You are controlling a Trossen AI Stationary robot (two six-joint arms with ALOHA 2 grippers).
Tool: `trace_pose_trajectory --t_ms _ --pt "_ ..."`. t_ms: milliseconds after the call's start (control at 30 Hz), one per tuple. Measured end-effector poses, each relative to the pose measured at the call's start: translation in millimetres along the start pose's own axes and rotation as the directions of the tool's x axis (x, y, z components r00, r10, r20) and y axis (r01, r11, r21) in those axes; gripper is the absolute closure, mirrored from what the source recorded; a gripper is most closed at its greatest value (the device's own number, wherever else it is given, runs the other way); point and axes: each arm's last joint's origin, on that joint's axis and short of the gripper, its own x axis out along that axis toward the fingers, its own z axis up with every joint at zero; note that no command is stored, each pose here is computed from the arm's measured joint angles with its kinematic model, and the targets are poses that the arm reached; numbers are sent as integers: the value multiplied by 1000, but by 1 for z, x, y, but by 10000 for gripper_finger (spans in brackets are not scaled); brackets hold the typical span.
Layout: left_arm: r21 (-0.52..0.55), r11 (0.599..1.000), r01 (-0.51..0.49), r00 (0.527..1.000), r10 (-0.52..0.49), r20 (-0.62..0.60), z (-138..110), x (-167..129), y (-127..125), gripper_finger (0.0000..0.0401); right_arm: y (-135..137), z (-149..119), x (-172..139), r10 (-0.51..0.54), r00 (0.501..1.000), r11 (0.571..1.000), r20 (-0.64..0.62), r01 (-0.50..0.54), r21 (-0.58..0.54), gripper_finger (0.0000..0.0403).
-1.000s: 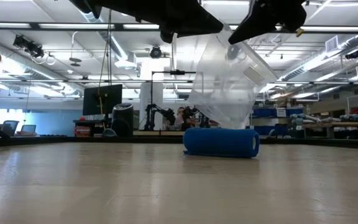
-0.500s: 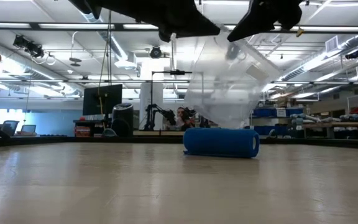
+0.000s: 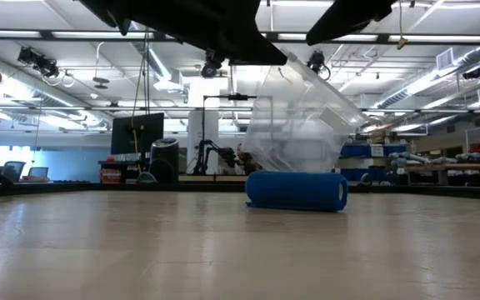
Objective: Roll bandage
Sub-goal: Open the zip bag
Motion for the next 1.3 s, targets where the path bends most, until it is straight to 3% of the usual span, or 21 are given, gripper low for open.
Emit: trace_pose_trajectory --t_ms 367,567,733,967,1300 --pt "-2 1000 25 1000 -25 5 0 0 -1 401 -16 1 16 1 1000 1000 -13 -1 13 291" --pt "-1 1000 27 1000 -27 6 0 0 -1 401 -23 2 21 81 997 997 -12 -81 6 296" --pt "-5 999 37 999 -37 19 2 0 -1 401 -27 2 23 96 995 995 -18 -95 14 321" --pt "-9 999 35 999 -35 28 3 0 -1 401 -29 1 24 89 996 996 -31 -89 -7 388" --pt "-13 1000 26 999 -26 32 3 0 0 401 -26 -3 22 91 994 996 -63 -92 -10 390"
